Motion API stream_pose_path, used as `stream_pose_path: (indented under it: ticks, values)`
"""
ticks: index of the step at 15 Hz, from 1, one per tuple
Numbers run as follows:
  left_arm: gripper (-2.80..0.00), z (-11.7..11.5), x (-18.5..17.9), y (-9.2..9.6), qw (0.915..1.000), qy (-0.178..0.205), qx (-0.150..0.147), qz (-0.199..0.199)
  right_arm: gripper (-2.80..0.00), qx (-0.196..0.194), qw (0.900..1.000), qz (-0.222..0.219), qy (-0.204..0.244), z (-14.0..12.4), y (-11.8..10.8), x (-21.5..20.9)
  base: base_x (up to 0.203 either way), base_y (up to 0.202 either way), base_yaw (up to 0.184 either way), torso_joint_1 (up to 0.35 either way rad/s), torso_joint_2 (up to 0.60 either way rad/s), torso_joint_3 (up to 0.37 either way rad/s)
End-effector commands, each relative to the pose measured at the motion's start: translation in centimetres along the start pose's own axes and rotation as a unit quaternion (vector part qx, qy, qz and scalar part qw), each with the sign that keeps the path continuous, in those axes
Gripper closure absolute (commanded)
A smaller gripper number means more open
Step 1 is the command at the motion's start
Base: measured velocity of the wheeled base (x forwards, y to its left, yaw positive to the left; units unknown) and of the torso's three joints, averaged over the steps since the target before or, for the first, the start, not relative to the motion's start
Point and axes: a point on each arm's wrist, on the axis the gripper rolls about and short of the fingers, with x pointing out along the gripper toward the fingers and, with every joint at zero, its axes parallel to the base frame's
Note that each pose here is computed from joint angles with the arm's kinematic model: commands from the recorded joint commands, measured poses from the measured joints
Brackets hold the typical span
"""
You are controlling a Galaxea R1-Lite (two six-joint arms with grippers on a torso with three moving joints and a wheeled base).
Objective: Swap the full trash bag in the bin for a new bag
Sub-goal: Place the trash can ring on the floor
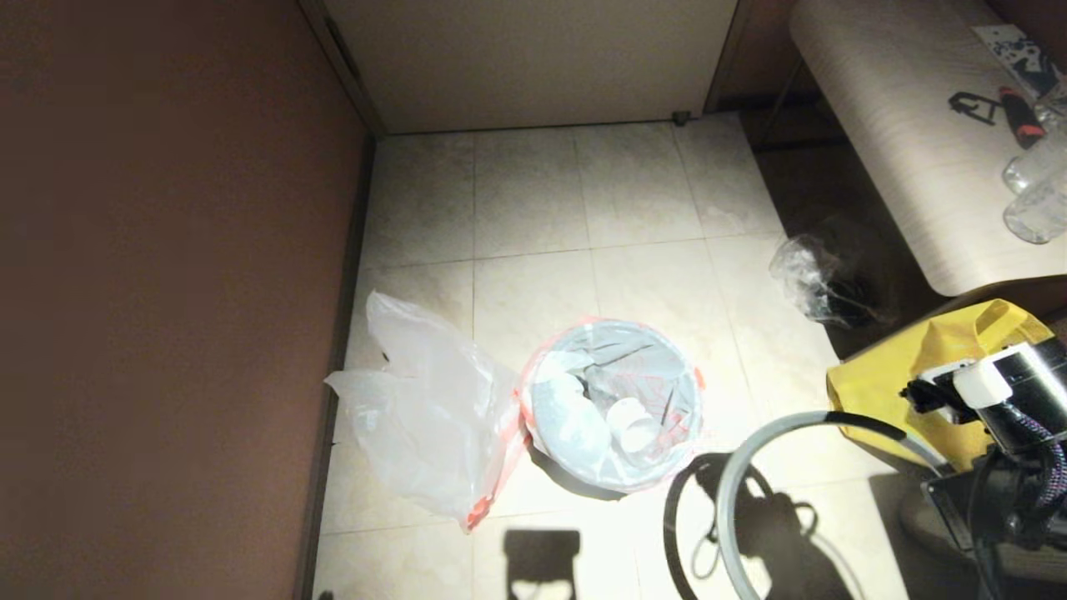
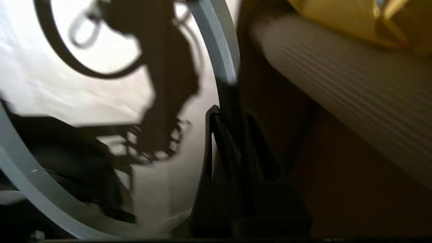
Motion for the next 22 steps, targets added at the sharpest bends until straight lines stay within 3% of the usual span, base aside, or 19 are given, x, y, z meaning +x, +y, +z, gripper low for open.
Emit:
stream_pose_path:
  ticks: [1,4,8,12,16,19,22]
  values:
    - [0.00,0.0,0.0,0.0,1.0000,0.000,0.000,0.000,0.00,-0.009,0.999,-0.019,0.043,-1.1,-0.6,1.6,0.000,0.000,0.000,0.000,0.00,0.000]
    - [0.00,0.0,0.0,0.0,1.0000,0.000,0.000,0.000,0.00,-0.016,0.995,-0.021,0.091,-0.9,0.2,5.5,0.000,0.000,0.000,0.000,0.00,0.000]
    - [0.00,0.0,0.0,0.0,1.0000,0.001,0.000,0.000,0.00,-0.027,0.991,-0.025,0.131,-0.6,3.0,14.4,0.000,0.000,0.000,0.000,0.00,0.000]
    - [0.00,0.0,0.0,0.0,1.0000,0.000,0.000,0.000,0.00,-0.009,0.995,-0.008,0.096,0.6,4.7,23.6,0.000,0.000,0.000,0.000,0.00,0.000]
    - [0.00,0.0,0.0,0.0,1.0000,0.001,0.000,0.000,0.00,0.009,0.997,-0.002,0.073,2.2,3.8,31.8,0.000,0.000,0.000,0.000,0.00,0.000]
    - [0.00,0.0,0.0,0.0,1.0000,0.000,0.000,0.000,0.00,0.000,0.998,0.045,0.052,2.3,3.1,36.0,0.000,0.000,0.000,0.000,0.00,0.000]
    - [0.00,0.0,0.0,0.0,1.0000,0.001,0.000,0.000,0.00,-0.012,0.997,0.058,0.058,2.1,3.7,38.4,0.000,0.000,0.000,0.000,0.00,0.000]
